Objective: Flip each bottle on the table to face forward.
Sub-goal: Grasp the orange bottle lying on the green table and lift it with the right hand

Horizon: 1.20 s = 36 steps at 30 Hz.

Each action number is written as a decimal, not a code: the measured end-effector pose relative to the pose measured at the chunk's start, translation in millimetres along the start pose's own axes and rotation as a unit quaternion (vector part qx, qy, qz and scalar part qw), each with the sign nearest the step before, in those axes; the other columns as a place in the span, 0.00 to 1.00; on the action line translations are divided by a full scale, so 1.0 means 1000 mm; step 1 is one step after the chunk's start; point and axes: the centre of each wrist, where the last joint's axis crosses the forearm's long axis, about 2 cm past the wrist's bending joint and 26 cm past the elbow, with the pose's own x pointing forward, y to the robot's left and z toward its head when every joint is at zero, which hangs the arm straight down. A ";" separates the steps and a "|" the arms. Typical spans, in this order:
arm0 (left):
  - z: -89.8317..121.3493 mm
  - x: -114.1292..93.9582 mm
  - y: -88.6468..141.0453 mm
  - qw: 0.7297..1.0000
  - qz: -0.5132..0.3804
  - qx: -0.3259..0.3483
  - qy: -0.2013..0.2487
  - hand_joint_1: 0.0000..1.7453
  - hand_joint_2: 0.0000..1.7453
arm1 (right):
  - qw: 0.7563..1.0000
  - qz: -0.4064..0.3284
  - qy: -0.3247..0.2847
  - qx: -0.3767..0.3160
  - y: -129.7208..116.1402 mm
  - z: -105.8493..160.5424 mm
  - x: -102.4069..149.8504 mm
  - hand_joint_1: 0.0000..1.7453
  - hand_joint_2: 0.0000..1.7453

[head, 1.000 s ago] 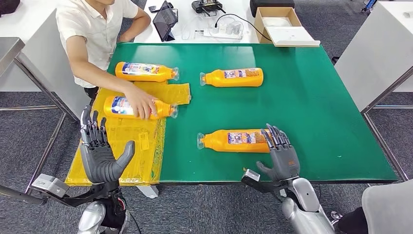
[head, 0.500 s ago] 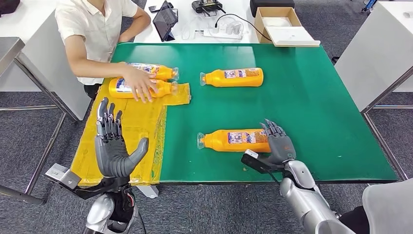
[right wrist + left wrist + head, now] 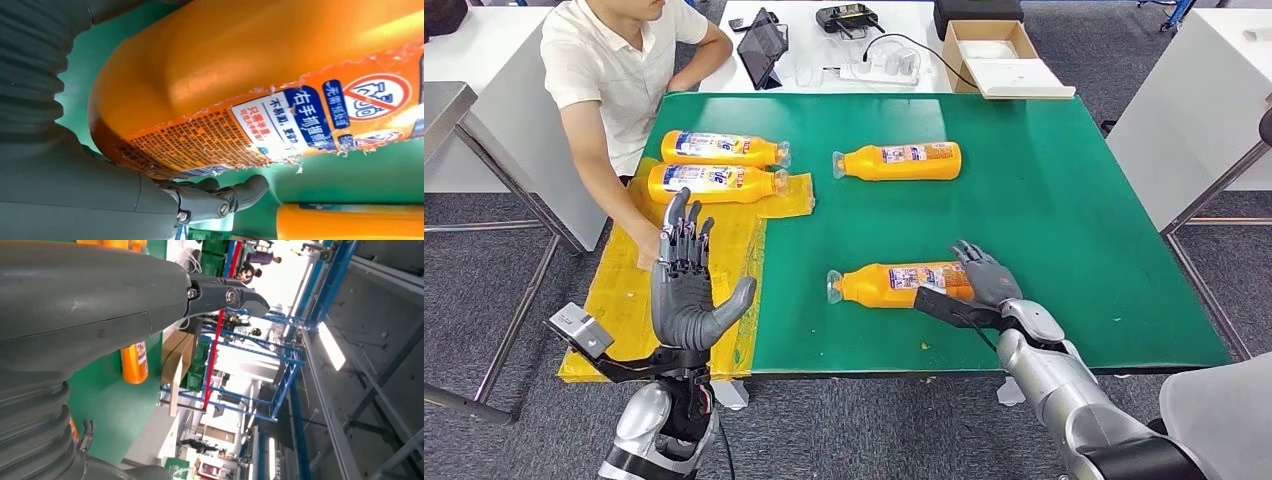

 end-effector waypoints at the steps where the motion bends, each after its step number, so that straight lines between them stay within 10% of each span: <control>1: 0.000 0.000 0.000 1.000 0.001 0.000 0.001 0.00 1.00 | 1.000 -0.001 -0.002 0.002 0.000 0.000 0.000 0.86 1.00; 36: -0.002 -0.013 -0.002 0.999 0.023 -0.027 0.041 0.00 1.00 | 0.999 -0.030 -0.018 0.038 -0.002 -0.001 -0.005 1.00 1.00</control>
